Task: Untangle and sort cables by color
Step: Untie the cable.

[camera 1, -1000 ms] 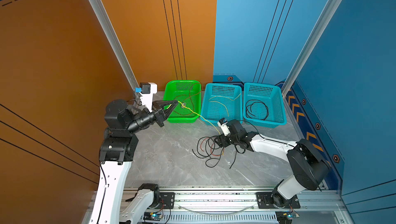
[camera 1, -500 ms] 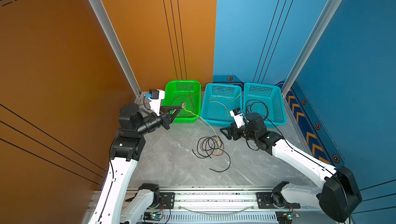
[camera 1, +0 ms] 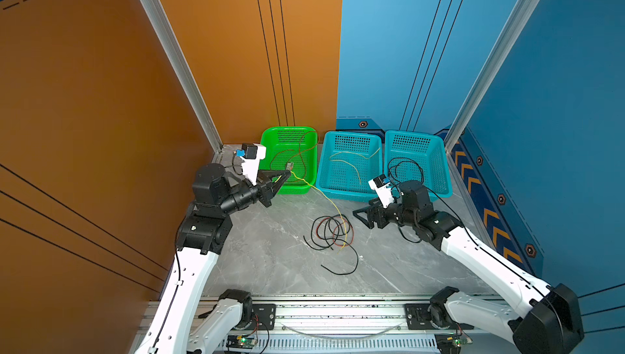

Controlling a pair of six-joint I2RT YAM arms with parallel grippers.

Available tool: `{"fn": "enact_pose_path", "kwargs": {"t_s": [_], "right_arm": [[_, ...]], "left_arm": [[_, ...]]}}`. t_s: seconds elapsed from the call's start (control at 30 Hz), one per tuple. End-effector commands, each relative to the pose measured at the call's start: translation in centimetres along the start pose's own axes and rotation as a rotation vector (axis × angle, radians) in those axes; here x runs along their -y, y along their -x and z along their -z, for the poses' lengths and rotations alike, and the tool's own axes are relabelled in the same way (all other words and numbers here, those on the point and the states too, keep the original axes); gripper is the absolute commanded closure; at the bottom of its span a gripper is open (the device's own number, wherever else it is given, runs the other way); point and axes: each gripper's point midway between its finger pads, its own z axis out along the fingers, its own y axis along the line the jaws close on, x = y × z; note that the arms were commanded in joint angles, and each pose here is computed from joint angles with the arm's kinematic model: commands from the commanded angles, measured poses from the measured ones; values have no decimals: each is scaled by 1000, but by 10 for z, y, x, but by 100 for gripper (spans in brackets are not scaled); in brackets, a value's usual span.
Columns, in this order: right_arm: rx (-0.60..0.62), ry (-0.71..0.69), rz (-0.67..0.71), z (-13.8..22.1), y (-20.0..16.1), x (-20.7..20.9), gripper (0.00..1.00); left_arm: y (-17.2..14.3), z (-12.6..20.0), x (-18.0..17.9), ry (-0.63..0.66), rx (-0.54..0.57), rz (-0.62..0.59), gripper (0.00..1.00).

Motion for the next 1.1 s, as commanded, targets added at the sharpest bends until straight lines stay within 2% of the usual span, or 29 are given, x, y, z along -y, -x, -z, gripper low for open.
{"fn": "enact_pose_path", "kwargs": {"t_s": [0.0, 0.13, 0.33, 0.6, 0.63, 0.67, 0.77, 0.83, 0.97, 1.0, 1.07], "right_arm": [[-17, 71, 78, 3, 8, -20, 15], [-9, 86, 132, -10, 23, -23, 15], [-49, 80, 182, -50, 41, -18, 16], [-118, 86, 227, -101, 41, -19, 20], [-126, 82, 229, -105, 39, -17, 24], [-135, 78, 231, -110, 37, -16, 31], [-126, 48, 237, -115, 37, -12, 64], [-110, 30, 237, -114, 40, -11, 77], [-94, -17, 240, -106, 44, -6, 91], [-92, -34, 241, -103, 45, -3, 97], [-94, -66, 244, -98, 46, 1, 100]], "left_arm": [[2, -3, 7, -13, -5, -32, 100], [1, -6, 13, -32, -11, -40, 100], [4, -6, 21, -54, -8, -44, 100], [3, -7, 24, -70, -14, -44, 100], [3, -7, 24, -70, -14, -47, 100], [2, -7, 24, -69, -16, -46, 100], [-1, -8, 22, -63, -28, -50, 100], [-4, -8, 20, -57, -36, -52, 100], [-10, -9, 14, -32, -49, -54, 100], [-12, -9, 13, -28, -52, -52, 100], [-16, -10, 9, -18, -58, -47, 100]]}}
